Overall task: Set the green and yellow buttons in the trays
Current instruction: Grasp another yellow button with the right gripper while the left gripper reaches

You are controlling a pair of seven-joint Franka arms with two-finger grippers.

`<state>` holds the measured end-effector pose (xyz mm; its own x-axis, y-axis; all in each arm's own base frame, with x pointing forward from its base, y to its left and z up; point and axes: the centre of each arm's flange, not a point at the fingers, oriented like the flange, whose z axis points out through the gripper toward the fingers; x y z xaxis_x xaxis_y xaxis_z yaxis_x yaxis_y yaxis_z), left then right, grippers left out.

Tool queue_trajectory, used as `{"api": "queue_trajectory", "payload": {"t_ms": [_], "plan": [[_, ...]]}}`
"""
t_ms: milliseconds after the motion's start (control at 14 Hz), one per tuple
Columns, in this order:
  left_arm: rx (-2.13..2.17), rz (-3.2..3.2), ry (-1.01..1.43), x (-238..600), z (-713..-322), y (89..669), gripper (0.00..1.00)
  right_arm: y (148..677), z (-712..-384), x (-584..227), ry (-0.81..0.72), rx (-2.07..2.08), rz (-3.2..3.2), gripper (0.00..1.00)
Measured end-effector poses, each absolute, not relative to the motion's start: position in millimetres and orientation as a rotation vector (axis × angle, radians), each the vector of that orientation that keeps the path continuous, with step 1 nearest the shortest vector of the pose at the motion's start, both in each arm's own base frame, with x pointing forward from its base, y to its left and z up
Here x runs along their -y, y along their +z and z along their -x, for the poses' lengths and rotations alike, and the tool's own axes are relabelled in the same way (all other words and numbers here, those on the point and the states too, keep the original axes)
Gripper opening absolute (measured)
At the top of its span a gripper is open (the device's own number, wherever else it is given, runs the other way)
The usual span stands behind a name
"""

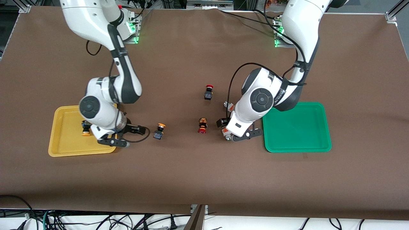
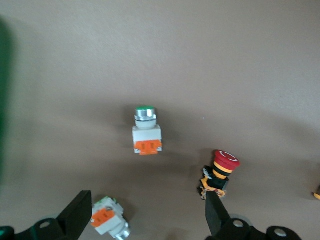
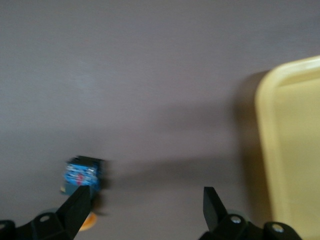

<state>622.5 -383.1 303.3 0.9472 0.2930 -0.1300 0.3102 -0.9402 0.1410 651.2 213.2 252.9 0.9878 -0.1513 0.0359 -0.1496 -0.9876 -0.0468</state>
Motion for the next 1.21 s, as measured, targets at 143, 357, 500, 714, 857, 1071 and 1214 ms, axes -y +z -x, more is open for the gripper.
{"api": "queue_trajectory", "payload": {"t_ms": [143, 357, 500, 714, 857, 1071, 1214], "plan": [[-0.499, -2.934, -0.154, 392, -619, 298, 1.0, 235, -650, -238, -0.136, -0.272, 3.069, 1.0], [-0.574, -2.915, -0.14, 405, -614, 285, 1.0, 215, -645, -262, -0.171, -0.349, 3.035, 1.0], [-0.615, -2.901, -0.123, 416, -610, 271, 1.0, 207, -640, -277, -0.181, -0.39, 3.011, 1.0], [-0.665, -2.893, -0.12, 437, -598, 246, 1.0, 197, -637, -285, -0.187, -0.399, 3.005, 1.0], [-0.634, -2.921, -0.084, 448, -590, 232, 1.0, 189, -636, -285, -0.182, -0.398, 3.011, 0.8], [-0.544, -3.017, 0.028, 439, -597, 223, 1.0, 185, -633, -290, -0.176, -0.382, 3.017, 0.47], [-0.52, -3.034, 0.052, 423, -608, 223, 1.0, 188, -636, -285, -0.164, -0.365, 3.03, 0.41]]}}
